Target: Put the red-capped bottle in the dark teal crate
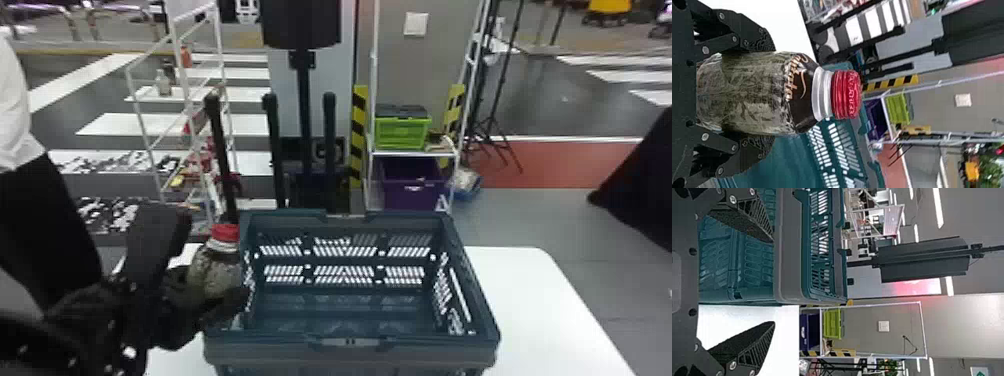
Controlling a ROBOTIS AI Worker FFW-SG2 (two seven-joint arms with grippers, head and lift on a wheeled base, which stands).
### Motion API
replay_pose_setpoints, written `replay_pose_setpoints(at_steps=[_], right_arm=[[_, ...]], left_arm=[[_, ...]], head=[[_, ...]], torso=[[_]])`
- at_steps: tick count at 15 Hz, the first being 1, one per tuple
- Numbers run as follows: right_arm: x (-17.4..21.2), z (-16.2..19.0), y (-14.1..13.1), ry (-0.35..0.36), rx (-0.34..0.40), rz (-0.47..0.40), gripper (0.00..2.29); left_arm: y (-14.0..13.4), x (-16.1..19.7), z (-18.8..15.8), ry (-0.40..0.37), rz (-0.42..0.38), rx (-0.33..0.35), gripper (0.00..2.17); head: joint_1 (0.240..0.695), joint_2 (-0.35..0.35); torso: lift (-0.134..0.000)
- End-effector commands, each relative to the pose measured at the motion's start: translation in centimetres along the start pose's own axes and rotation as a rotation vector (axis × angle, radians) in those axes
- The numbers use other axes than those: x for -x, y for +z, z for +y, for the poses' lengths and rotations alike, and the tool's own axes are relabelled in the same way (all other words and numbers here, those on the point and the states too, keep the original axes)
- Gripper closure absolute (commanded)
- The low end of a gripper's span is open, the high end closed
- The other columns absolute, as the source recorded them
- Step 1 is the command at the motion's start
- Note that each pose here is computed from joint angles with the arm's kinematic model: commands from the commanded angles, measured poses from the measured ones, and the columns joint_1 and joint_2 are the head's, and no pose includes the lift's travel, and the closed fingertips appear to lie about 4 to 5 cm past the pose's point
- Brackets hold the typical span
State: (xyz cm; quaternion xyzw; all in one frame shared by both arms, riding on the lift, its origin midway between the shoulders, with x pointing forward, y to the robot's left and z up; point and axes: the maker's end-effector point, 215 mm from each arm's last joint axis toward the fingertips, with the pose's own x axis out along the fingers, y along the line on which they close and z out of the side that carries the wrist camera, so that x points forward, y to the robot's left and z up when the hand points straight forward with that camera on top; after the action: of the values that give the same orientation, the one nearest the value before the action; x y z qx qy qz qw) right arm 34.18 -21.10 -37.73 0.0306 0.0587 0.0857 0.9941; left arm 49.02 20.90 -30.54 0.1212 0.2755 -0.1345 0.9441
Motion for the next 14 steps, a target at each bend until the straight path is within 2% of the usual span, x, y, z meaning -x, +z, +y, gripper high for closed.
replay_pose_setpoints(at_steps=[1, 5, 7, 9, 12, 14], right_arm=[[0.1, -0.2, -0.2, -0.005, 0.0, 0.002, 0.15], [0.5, -0.7, -0.4, -0.02, -0.003, -0.007, 0.15], [0.9, -1.2, -0.4, -0.033, -0.003, -0.012, 0.15], [1.2, -1.7, -0.2, -0.045, -0.005, -0.025, 0.15], [1.5, -1.9, -0.2, -0.053, -0.008, -0.037, 0.15], [1.5, -1.9, 0.0, -0.054, -0.009, -0.044, 0.15]], left_arm=[[2.0, -1.7, -0.8, -0.038, 0.014, -0.067, 2.15], [5.1, -4.7, -5.1, -0.175, 0.034, -0.168, 2.15], [5.4, -6.5, -7.5, -0.262, 0.08, -0.221, 2.15], [4.4, -9.1, -9.6, -0.336, 0.158, -0.287, 2.15], [4.4, -12.5, -11.8, -0.403, 0.183, -0.359, 2.15], [4.5, -14.8, -12.8, -0.446, 0.179, -0.383, 2.15]], head=[[0.499, 0.0], [0.499, 0.0], [0.499, 0.0], [0.499, 0.0], [0.499, 0.0], [0.499, 0.0]], torso=[[0.0], [0.0], [0.0], [0.0], [0.0], [0.0]])
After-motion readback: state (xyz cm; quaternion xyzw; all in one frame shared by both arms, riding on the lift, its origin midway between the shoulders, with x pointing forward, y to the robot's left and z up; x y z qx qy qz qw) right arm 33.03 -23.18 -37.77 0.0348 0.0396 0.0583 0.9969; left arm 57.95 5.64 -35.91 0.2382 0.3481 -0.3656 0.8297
